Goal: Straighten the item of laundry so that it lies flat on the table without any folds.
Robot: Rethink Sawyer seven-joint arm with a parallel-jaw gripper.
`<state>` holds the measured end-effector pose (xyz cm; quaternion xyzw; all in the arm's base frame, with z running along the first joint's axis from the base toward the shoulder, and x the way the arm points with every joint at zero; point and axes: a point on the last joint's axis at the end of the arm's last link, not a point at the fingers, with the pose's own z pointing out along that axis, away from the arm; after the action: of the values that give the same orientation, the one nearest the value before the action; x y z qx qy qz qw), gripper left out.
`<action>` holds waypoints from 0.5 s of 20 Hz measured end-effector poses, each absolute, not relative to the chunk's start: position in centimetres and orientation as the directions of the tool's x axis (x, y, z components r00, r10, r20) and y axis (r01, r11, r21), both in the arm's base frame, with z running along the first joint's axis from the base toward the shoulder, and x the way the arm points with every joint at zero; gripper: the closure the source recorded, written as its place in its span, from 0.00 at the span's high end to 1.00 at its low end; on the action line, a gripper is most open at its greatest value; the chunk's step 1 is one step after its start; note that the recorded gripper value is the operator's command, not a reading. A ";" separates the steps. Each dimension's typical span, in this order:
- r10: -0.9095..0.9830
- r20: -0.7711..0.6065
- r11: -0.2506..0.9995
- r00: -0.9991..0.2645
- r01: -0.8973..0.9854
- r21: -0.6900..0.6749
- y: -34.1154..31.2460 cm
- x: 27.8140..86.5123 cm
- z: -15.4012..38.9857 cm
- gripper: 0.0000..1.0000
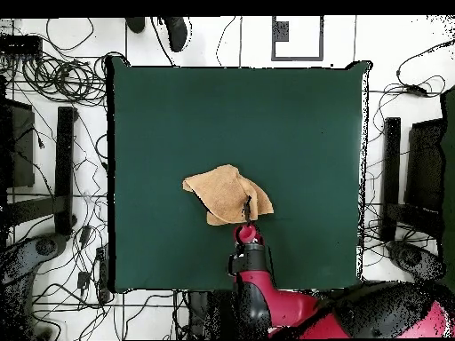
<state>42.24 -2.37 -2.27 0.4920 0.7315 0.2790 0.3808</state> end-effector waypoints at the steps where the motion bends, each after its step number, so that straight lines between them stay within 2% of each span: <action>1: 0.932 -0.282 0.360 -0.226 0.507 0.783 -2.3 42.2 -2.3 1.00; 10: 0.933 -0.274 0.358 -0.235 0.505 0.786 -1.9 42.1 -2.6 1.00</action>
<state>42.08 -1.93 -2.57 0.4905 0.7326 0.2840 0.3769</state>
